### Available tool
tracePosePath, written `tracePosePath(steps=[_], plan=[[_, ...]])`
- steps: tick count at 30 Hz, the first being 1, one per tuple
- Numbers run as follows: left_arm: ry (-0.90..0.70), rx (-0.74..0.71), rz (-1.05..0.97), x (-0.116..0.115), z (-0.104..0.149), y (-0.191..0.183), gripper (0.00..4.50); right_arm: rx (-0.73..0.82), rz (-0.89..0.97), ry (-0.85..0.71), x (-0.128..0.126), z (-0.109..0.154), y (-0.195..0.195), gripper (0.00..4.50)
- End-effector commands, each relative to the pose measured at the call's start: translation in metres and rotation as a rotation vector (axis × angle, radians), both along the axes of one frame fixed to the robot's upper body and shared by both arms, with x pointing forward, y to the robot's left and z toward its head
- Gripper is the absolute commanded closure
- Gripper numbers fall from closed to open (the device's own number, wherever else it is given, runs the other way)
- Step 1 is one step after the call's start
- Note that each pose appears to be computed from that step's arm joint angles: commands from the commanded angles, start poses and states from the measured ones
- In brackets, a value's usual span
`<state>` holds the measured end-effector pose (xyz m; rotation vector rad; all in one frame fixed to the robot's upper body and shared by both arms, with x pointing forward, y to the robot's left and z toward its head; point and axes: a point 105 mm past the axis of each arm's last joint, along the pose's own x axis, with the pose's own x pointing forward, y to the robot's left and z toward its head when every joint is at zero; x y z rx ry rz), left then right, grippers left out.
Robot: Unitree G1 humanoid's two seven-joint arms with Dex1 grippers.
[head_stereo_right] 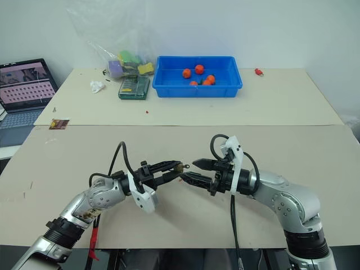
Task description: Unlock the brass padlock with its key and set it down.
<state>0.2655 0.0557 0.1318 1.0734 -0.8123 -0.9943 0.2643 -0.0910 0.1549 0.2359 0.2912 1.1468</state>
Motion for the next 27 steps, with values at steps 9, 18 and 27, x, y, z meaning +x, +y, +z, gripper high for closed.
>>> tracePosePath(steps=[9,18,27], plan=[[-0.048,-0.021,-0.050,-0.006,0.015,-0.008,3.68,0.037,0.013,0.004,-0.002,0.008,-0.005,3.16],[-0.043,-0.033,-0.055,-0.004,0.022,-0.010,3.68,-0.004,0.023,0.004,-0.006,0.001,-0.007,4.46],[-0.078,-0.028,-0.049,-0.004,0.024,-0.011,3.68,-0.006,0.035,0.020,-0.007,-0.001,-0.008,4.46]])
